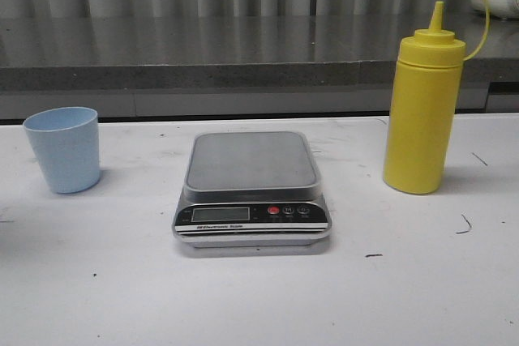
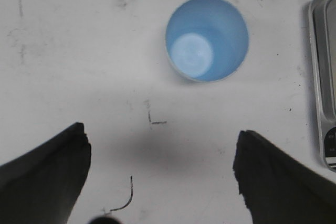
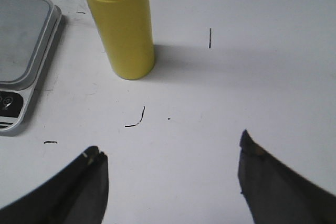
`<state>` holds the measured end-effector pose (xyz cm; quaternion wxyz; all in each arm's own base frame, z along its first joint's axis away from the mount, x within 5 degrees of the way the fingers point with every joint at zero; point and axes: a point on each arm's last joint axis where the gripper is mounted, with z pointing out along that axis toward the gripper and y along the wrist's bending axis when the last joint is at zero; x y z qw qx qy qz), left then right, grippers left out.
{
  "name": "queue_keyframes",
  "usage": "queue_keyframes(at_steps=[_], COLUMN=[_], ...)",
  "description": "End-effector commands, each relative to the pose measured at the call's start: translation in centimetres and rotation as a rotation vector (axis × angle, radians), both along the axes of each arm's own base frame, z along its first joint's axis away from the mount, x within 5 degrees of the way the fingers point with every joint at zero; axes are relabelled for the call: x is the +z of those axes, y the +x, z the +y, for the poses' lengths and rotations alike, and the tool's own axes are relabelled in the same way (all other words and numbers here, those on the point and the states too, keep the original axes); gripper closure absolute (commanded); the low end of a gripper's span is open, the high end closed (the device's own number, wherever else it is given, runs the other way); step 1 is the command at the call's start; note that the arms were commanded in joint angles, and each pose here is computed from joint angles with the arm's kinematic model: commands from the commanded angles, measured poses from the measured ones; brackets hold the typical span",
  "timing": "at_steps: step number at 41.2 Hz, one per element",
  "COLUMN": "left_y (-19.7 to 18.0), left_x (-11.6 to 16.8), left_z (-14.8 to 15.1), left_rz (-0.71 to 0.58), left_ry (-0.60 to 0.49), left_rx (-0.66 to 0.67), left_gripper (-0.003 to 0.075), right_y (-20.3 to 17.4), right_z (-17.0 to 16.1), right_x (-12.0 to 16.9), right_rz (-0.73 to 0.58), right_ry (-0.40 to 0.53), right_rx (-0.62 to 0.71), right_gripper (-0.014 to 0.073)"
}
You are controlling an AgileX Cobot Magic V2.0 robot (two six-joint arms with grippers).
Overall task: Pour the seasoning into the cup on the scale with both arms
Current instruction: 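Lower the left gripper onto the light blue cup and grasp its rim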
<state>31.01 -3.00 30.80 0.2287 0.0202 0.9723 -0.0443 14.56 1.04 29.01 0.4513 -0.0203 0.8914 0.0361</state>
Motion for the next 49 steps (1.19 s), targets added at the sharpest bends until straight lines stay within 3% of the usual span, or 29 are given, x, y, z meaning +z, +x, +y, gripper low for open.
queue_keyframes(at_steps=[1, 18, 39, 44, 49], left_y=[1.7, 8.3, 11.9, 11.9, 11.7], left_x=[1.2, -3.1, -5.9, -6.1, -6.2], left_z=[-1.0, -2.0, -2.0, -2.0, -2.0], left_rz=[-0.058, 0.051, 0.049, 0.063, 0.085], left_ry=[-0.019, 0.003, 0.023, 0.024, 0.026], left_rx=[-0.017, -0.031, -0.027, -0.028, -0.029], left_gripper=[0.0174, 0.0174, 0.0177, 0.0229, 0.0328], right_y=[0.5, 0.5, 0.5, 0.5, 0.5], right_z=[0.0, 0.0, 0.0, 0.0, 0.0], right_x=[1.6, 1.6, 1.6, 1.6, 1.6], right_rz=[-0.099, -0.099, -0.099, -0.099, -0.099], right_ry=[-0.010, -0.010, -0.010, -0.010, -0.010], right_rx=[0.002, 0.002, 0.002, 0.002, 0.002], right_gripper=[0.0055, 0.0055, 0.0055, 0.0055, 0.0055])
